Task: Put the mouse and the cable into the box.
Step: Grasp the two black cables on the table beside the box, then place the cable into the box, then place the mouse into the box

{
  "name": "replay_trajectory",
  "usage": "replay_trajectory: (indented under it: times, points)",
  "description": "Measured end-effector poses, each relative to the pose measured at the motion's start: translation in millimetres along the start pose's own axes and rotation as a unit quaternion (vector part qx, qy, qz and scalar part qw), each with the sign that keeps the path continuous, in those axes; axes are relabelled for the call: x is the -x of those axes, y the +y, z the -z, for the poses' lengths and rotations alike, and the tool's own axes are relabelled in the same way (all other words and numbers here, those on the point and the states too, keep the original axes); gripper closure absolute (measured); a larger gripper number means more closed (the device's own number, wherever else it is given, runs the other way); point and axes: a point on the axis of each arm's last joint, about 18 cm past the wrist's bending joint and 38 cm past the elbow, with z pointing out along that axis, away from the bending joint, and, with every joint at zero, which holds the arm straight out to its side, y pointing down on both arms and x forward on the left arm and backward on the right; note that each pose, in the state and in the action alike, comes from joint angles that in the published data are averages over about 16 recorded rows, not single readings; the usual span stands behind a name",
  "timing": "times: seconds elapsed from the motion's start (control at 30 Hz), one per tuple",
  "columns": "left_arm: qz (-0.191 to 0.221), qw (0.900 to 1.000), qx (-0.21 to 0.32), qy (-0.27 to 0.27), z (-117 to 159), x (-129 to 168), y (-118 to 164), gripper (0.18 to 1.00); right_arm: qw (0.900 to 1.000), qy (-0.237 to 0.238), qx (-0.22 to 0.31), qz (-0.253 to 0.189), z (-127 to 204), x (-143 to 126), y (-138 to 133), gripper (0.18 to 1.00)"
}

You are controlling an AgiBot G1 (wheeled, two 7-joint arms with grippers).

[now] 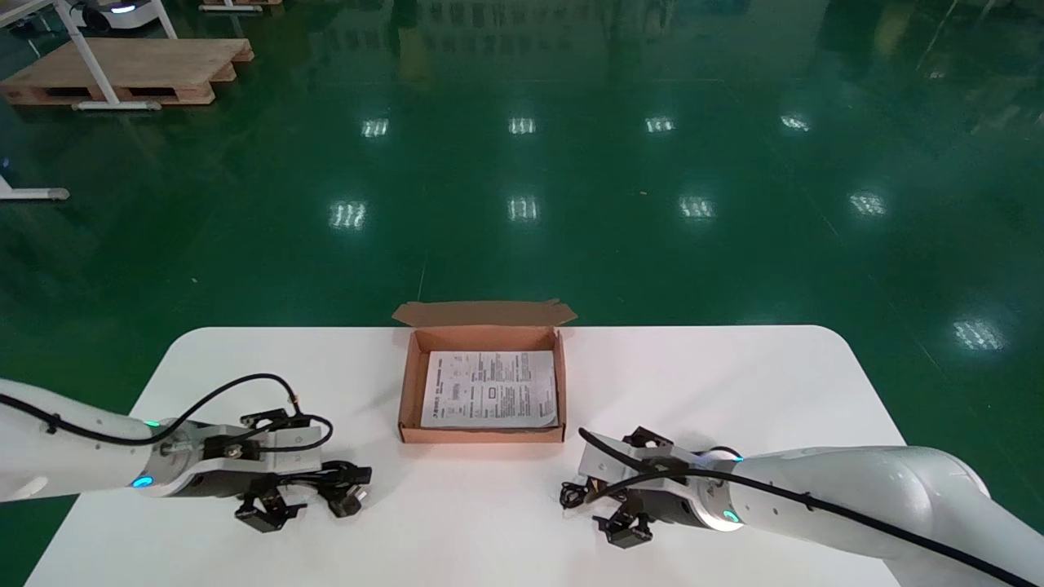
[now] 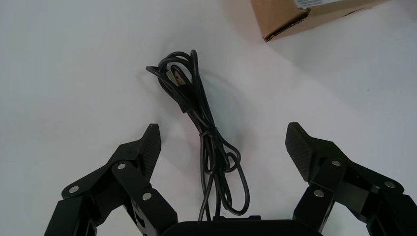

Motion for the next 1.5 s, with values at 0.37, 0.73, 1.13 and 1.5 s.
replay_trajectory:
  times: [0.37,0.73,1.13,1.5]
  points:
    - [0.000,1.0000,0.000,0.000,0,0,0,0.356,1.000,-0.003,0.000,0.001,1,1,1,0.347]
    - [0.000,1.0000,0.000,0.000,0,0,0,0.593,1.000,-0.004,0.000,0.002,2,2,1,0.585]
    - [-0.001,1.0000,0.000,0.000,0,0,0,0.838,1.000,-0.003,0.001,0.001,2,1,2,0.838]
    - [-0.019,0.9988,-0.013,-0.044,21,32,-6,0.907,0.996,0.086,0.008,-0.031,34,-69,13,0.936]
